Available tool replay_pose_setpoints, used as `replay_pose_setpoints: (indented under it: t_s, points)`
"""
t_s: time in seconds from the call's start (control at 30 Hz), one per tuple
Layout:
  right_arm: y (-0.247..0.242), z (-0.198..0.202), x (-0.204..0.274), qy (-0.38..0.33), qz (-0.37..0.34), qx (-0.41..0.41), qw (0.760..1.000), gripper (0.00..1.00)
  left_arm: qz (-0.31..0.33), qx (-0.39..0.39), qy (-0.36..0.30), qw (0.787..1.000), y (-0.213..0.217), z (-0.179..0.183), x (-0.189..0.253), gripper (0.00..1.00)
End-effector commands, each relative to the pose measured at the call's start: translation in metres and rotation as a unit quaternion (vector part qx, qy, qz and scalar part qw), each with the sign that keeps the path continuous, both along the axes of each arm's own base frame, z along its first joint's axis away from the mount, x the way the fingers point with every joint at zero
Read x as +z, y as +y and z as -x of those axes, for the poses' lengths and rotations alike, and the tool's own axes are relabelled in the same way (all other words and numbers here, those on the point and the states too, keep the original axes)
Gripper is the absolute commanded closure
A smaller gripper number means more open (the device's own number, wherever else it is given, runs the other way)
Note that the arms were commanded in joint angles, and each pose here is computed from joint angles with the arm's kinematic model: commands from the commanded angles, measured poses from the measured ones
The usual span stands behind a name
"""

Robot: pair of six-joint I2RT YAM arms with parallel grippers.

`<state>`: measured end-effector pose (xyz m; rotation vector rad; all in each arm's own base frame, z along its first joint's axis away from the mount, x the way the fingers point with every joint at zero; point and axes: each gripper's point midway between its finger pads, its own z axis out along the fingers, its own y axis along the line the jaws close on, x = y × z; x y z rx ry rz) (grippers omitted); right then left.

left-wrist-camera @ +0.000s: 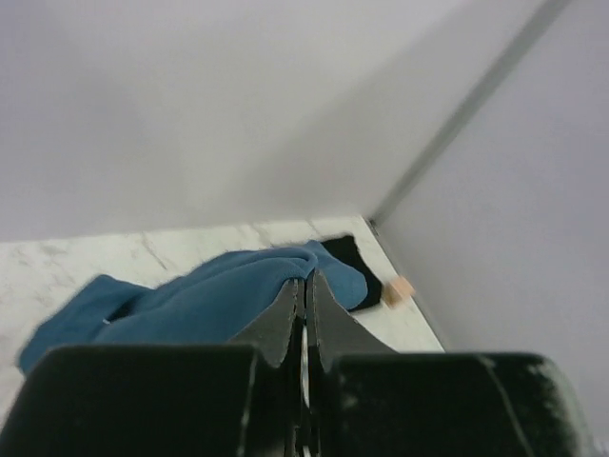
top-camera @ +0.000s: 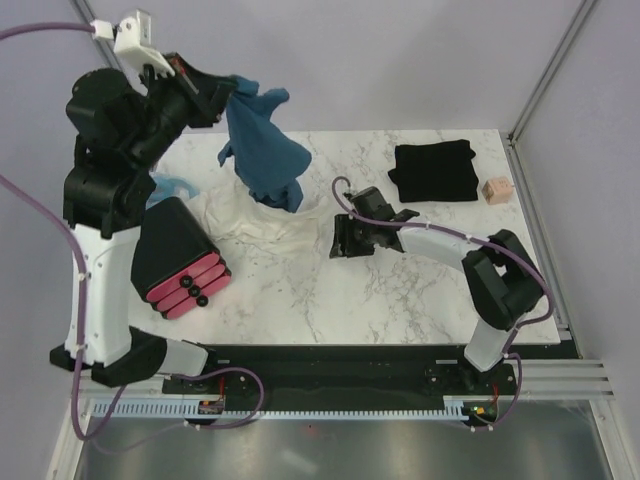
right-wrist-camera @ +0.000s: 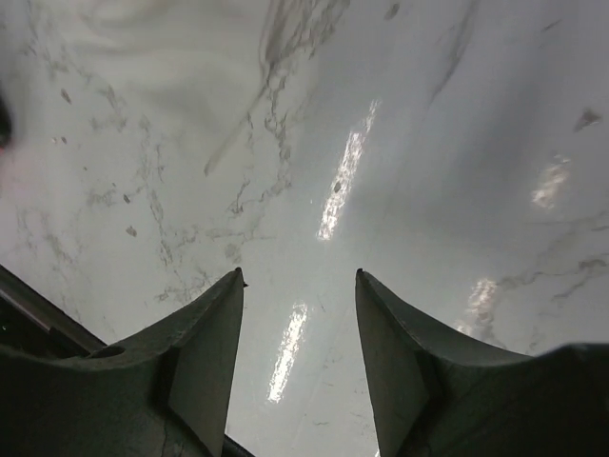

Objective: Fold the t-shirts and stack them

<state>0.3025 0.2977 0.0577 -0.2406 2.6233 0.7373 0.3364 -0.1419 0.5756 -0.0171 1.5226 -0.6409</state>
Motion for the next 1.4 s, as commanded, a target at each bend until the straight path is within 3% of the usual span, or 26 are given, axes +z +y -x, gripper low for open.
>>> replay_pose_setpoints:
  t_s: [0.0, 0.17, 0.3, 0.47, 0.57, 0.63, 0.67, 0.73, 0.77, 0.83, 0.9, 0.97, 1.03, 1.13, 1.37]
  points:
    - [-0.011, -0.045, 0.064, -0.105, -0.028, -0.073, 0.991, 0.41, -0.005, -0.182, 0.096, 0.979, -0.064, 0.056, -0.075, 0.98]
    - [-0.009, -0.057, 0.068, -0.102, -0.041, -0.085, 0.990, 0.42, -0.035, -0.265, 0.179, 0.947, -0.101, 0.098, -0.150, 0.98]
    - [-0.013, -0.066, 0.068, -0.103, -0.035, -0.094, 0.990, 0.41, -0.081, -0.320, 0.266, 0.906, -0.125, 0.117, -0.222, 0.98]
    - [-0.037, -0.087, 0.091, -0.121, -0.038, -0.124, 0.984, 0.39, -0.158, -0.363, 0.332, 0.856, -0.153, 0.134, -0.305, 0.98]
    - [-0.038, -0.097, 0.112, -0.154, -0.026, -0.099, 0.983, 0.39, -0.184, -0.360, 0.353, 0.844, -0.157, 0.135, -0.345, 0.98]
    - [-0.039, -0.097, 0.109, -0.151, -0.001, -0.072, 0.986, 0.38, -0.182, -0.332, 0.337, 0.862, -0.157, 0.121, -0.351, 0.98]
    - [-0.036, -0.101, 0.120, -0.161, 0.000, -0.065, 0.985, 0.38, -0.183, -0.322, 0.329, 0.869, -0.154, 0.119, -0.351, 0.93]
    - [-0.040, -0.103, 0.123, -0.160, 0.011, -0.064, 0.985, 0.36, -0.201, -0.249, 0.322, 0.891, -0.136, 0.101, -0.358, 0.79]
    - [-0.041, -0.104, 0.125, -0.163, 0.010, -0.066, 0.984, 0.36, -0.199, -0.216, 0.298, 0.908, -0.124, 0.095, -0.342, 0.62]
    - [-0.044, -0.102, 0.133, -0.170, 0.008, -0.075, 0.983, 0.36, -0.198, -0.075, 0.255, 0.944, -0.084, 0.060, -0.319, 0.50]
    - [-0.045, -0.100, 0.136, -0.167, 0.003, -0.080, 0.983, 0.36, -0.172, 0.021, 0.221, 0.960, -0.044, 0.034, -0.291, 0.45]
    - [-0.042, -0.095, 0.136, -0.162, -0.007, -0.077, 0.984, 0.36, -0.140, 0.093, 0.250, 0.953, 0.008, -0.001, -0.284, 0.43]
    - [-0.042, -0.091, 0.136, -0.157, -0.011, -0.074, 0.985, 0.36, -0.155, 0.120, 0.310, 0.930, 0.035, -0.031, -0.317, 0.39]
    - [-0.041, -0.083, 0.131, -0.146, -0.018, -0.065, 0.987, 0.37, -0.200, 0.124, 0.352, 0.906, 0.040, -0.063, -0.352, 0.38]
    - [-0.052, -0.059, 0.110, -0.120, -0.010, -0.068, 0.990, 0.37, -0.179, 0.092, 0.384, 0.901, 0.027, -0.130, -0.376, 0.27]
